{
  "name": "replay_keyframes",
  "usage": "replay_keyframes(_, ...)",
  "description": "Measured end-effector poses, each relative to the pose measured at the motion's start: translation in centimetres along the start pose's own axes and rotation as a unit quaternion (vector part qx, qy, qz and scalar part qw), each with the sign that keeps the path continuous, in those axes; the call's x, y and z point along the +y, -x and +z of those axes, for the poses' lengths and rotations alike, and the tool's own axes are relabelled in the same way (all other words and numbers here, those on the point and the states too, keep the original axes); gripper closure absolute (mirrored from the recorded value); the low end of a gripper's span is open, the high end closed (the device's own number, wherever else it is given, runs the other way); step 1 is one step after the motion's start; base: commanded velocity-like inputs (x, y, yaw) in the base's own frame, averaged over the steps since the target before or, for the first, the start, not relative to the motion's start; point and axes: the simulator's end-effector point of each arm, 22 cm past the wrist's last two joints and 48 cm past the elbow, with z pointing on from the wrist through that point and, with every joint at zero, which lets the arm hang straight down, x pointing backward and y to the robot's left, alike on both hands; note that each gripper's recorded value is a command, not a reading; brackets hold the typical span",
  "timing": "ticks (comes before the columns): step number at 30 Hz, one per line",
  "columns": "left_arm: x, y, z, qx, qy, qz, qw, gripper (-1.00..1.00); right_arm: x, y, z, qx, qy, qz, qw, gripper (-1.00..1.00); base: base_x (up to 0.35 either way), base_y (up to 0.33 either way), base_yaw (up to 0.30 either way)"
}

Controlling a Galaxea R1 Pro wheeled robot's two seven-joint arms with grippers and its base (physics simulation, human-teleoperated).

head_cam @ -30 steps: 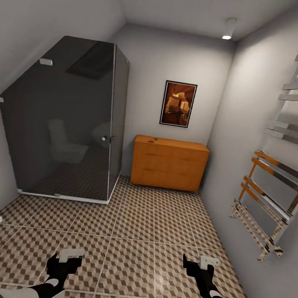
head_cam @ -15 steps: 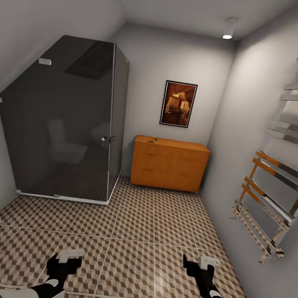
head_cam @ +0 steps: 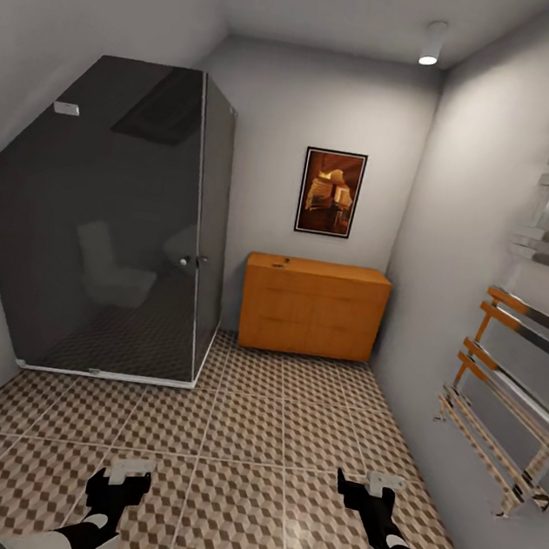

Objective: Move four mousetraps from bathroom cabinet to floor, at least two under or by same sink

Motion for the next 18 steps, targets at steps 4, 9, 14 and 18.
replay_keyframes(4, -0.1, 0.1, 0.0, -0.001, -0.001, 0.0, 1.0, -1.0, -0.1, 0.0, 0.0, 0.0, -0.002, 0.001, 1.0, -1.0, 0.33, -0.071, 0.0)
replay_keyframes(9, -0.2, 0.2, 0.0, -0.002, -0.001, -0.001, 1.0, -1.0, -0.1, 0.0, 0.0, -0.001, -0.002, 0.001, 1.0, -1.0, 0.33, -0.108, 0.0)
replay_keyframes(14, -0.2, 0.2, 0.0, -0.002, -0.001, -0.001, 1.0, -1.0, -0.2, 0.0, 0.0, 0.0, -0.003, 0.0, 1.0, -1.0, 0.33, -0.119, 0.0)
replay_keyframes(18, -0.2, 0.2, 0.0, -0.002, -0.002, -0.001, 1.0, -1.0, -1.4, -0.6, -0.3, 0.004, -0.029, -0.001, 0.9996, -1.0, 0.33, -0.122, 0.0)
